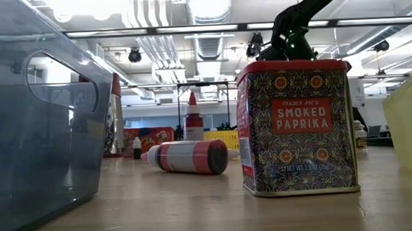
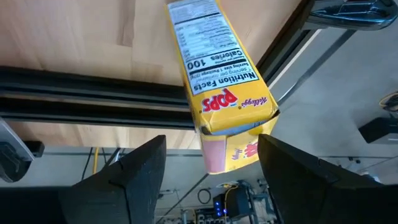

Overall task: Pick & Place Kitchen Items
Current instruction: Put the yellow cereal box into the top yellow bin

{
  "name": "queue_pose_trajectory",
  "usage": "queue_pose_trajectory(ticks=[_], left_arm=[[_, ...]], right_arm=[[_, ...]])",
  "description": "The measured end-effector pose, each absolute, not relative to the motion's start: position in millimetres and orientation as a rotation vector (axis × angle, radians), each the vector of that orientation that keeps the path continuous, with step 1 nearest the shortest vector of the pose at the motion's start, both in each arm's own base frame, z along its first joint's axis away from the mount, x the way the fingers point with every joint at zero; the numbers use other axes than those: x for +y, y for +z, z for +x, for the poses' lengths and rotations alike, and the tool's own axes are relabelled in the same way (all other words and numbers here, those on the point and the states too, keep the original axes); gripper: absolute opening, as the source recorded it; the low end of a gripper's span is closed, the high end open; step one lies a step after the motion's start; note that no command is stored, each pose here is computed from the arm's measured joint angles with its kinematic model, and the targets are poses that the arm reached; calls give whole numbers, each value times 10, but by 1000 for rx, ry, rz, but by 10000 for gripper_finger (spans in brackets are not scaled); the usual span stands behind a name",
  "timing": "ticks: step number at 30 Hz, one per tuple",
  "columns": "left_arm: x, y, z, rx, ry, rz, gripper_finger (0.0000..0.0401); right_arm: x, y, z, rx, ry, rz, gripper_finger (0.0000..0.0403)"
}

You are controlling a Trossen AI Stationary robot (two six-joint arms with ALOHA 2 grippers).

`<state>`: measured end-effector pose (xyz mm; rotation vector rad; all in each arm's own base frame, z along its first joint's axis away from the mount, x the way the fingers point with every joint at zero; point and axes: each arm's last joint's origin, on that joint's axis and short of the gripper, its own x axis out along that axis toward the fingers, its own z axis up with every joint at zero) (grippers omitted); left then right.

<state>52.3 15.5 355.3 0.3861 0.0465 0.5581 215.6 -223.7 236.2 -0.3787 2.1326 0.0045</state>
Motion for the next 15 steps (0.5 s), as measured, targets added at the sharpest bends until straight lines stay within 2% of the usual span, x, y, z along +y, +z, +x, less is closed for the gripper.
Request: queue_pose_trajectory(ticks=[7,15], left_arm=[[155,3552,523,47,558,386,23],[156,3551,523,47,558,386,23]], right_arm=[[-2239,2388,2158,2128,-13,-379,231],[-2251,2412,2159,2118,-35,-365,253]])
